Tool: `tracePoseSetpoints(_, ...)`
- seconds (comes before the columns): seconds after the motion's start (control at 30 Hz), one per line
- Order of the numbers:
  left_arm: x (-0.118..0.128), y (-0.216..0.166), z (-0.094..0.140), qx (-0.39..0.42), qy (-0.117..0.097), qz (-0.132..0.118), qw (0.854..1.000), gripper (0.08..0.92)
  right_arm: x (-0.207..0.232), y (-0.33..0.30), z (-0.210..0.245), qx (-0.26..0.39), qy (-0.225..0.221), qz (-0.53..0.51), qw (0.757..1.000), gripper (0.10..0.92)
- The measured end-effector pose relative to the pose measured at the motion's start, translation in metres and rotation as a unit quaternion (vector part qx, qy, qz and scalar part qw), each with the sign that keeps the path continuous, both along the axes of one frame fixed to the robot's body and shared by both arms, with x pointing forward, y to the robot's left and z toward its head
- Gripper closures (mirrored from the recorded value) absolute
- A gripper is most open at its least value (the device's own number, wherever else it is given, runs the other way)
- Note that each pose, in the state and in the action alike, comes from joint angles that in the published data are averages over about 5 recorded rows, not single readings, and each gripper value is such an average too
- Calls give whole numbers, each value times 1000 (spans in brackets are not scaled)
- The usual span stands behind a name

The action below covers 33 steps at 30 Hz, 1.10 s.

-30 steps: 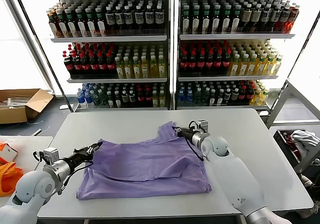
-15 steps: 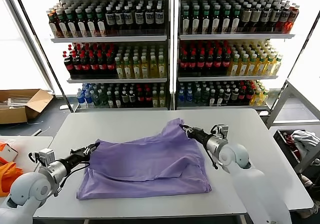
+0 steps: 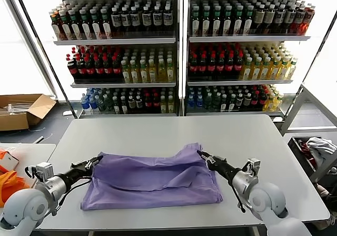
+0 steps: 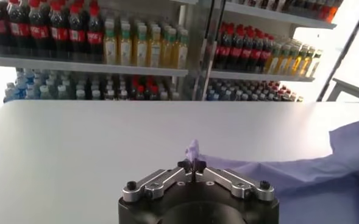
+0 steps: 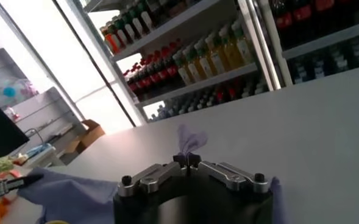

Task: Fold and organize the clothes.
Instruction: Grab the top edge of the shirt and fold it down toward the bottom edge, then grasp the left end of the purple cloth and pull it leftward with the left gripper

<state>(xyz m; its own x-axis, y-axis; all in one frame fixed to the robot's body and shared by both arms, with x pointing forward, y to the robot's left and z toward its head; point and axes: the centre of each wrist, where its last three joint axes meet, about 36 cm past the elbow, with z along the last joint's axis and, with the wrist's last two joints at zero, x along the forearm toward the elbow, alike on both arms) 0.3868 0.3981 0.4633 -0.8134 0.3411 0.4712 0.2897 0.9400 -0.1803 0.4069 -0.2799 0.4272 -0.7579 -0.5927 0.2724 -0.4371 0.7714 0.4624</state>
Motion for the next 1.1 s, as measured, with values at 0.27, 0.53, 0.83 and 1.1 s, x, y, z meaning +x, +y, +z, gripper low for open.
tracePoseSetpoints(0.27,-28,4,-18,27,38,4,999,885,-42,-2,-12,-20,23,-3,1000,912)
tracePoseSetpoints(0.53,-43,10,-23,55,50,19,997,679,-61,-13,-12,-62,13,-20,998,722)
tracePoseSetpoints(0.83,-53,9,-9,69,23,46,996,419,-71,-23,-3,-116,-76,-81,987,462)
tracePoseSetpoints(1.1,-68,-28,-29,60,-22,113,992,205,-86,-31,-4,-147,-173,-145,963,240)
